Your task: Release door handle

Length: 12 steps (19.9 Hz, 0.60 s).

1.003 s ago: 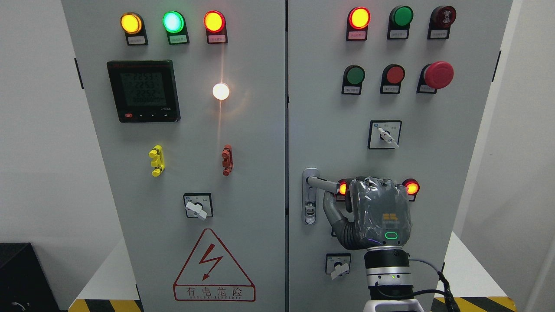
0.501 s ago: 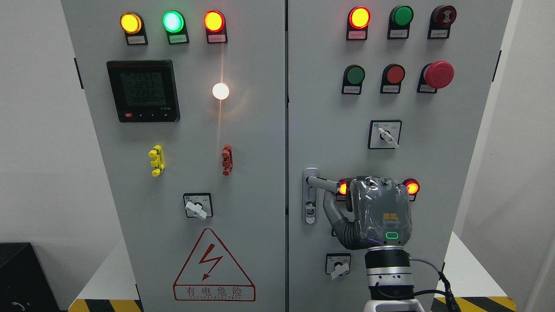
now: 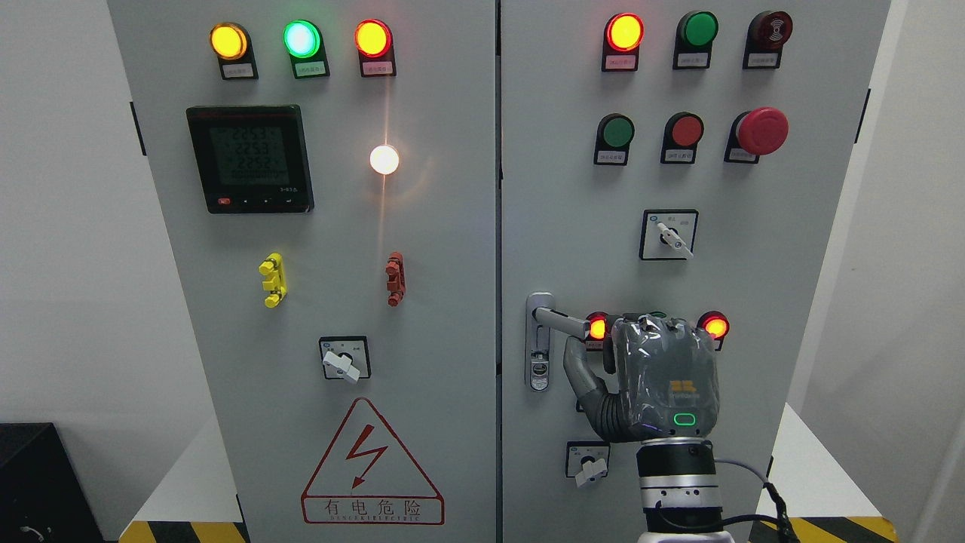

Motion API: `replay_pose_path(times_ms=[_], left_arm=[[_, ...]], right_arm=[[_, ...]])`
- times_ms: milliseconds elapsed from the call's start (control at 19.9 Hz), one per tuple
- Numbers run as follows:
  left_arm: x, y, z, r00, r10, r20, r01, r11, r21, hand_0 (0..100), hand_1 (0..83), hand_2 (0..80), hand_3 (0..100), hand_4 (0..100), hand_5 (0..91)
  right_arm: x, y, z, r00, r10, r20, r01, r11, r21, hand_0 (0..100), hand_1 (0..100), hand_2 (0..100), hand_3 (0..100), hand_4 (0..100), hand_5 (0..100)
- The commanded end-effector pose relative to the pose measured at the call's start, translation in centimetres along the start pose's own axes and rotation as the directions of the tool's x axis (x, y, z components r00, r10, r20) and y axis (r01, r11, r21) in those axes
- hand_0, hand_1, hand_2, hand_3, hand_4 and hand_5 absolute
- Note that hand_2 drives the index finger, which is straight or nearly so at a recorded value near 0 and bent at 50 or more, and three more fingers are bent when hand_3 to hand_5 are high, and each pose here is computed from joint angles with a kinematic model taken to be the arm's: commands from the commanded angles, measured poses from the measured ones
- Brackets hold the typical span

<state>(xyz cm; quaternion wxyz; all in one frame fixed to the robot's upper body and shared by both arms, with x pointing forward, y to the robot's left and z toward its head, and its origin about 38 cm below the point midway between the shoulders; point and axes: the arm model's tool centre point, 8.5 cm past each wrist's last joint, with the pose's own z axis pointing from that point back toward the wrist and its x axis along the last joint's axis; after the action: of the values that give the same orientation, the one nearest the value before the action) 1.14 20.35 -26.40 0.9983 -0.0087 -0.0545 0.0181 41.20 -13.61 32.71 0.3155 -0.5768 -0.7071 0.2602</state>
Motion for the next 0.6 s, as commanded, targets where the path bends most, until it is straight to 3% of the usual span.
replay_pose_path(times_ms=[0,301,401,552], left_arm=[[0.7,0.1,0.0,1.0,-0.003,-0.003,0.003,1.0,0.004,12,55.6,0.0,0,0,0.0],[0.7,0.1,0.0,1.0,-0.003,-0.003,0.003,1.0,0.004,12,55.6,0.0,0,0,0.0],[0.7,0.1,0.0,1.0,-0.003,-0.003,0.003,1.0,0.004,12,55.6,0.0,0,0,0.0],[0.7,0.1,0.0,1.0,-0.003,-0.003,0.003,1.0,0.004,12,55.6,0.0,0,0,0.0]], right_arm=[[-0.1,-0.1,1.1,1.0,-0.005,-0.002,0.005,1.0,0.012,54,41,83,100,98,100],[-0.6,-0.6,2.6,1.0,-0.009,0.004,0.009,1.0,0.003,53,40,75,98,92,99],[-0.7,-0.8,3.4,1.0,-0.014,0.018,0.014,1.0,0.003,53,39,69,88,88,93],[-2.3,-1.3,4.4,1.0,-0.011,0.015,0.011,1.0,-0.004,53,39,63,82,82,84]])
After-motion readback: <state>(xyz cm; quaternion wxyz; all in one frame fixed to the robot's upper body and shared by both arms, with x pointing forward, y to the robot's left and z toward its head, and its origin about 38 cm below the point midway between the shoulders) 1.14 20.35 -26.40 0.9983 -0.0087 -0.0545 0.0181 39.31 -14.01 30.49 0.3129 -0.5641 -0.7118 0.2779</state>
